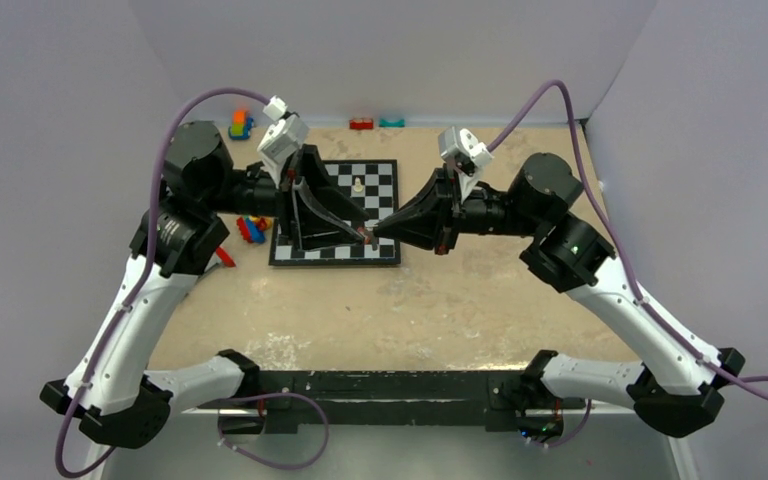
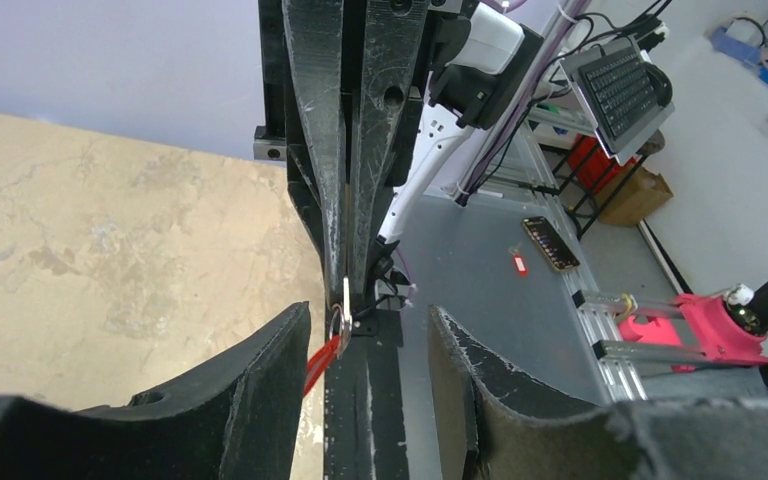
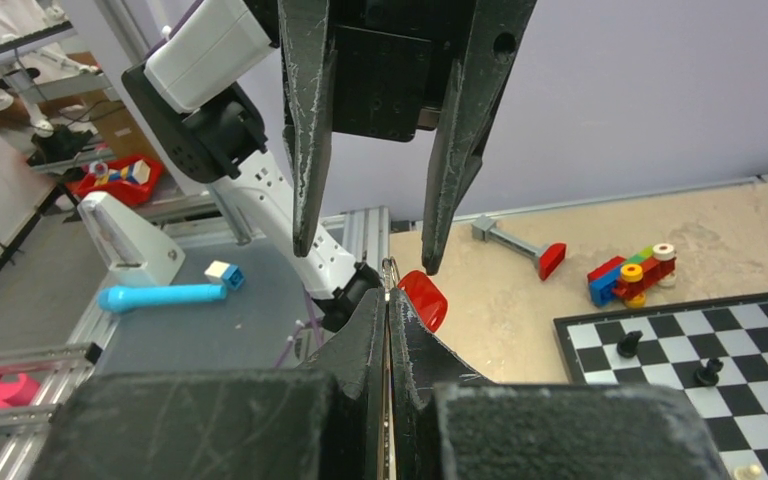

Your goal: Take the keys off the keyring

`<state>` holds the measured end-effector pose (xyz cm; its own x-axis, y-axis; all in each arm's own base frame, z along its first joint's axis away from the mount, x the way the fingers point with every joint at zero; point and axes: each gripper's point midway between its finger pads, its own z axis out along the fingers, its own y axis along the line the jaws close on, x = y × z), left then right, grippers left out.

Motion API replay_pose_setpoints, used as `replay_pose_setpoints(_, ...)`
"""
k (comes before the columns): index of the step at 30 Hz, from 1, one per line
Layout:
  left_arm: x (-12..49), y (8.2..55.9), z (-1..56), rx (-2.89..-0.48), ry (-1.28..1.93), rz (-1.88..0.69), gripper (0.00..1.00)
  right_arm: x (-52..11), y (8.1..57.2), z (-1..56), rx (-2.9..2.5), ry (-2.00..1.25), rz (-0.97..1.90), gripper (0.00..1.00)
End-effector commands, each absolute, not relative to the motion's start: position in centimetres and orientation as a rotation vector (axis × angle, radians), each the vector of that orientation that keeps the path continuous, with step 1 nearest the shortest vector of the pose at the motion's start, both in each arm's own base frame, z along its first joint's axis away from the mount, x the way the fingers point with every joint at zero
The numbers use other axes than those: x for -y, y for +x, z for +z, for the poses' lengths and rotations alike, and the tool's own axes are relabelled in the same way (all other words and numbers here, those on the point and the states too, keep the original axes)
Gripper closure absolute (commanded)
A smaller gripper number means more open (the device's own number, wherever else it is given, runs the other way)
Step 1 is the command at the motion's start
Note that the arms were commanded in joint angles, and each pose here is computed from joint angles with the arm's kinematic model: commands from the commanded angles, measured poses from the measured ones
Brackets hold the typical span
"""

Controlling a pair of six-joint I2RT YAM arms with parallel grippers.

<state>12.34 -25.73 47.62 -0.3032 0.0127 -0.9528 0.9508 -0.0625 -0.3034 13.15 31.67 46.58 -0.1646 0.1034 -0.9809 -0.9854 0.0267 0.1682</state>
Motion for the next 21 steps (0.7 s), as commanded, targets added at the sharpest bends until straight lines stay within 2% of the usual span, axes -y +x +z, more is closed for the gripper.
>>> replay_pose_setpoints(1,25.7,11.9,48.5,-1.327,1.128,-1.487,0.5,-31.4,12.1,49.2,-1.168,-1.037,1.389,1.0)
replay_pose_setpoints(11,25.7,12.3,48.1,-1.356,1.137,-1.467,0.63,-30.7,11.5,49.7,-1.149,-1.035,1.387,1.0)
replay_pose_setpoints(21,25.8,12.2,47.9,-1.355,1.151,-1.488,0.69,-30.0,11.4,49.8,-1.143,-1.017,1.368,1.0)
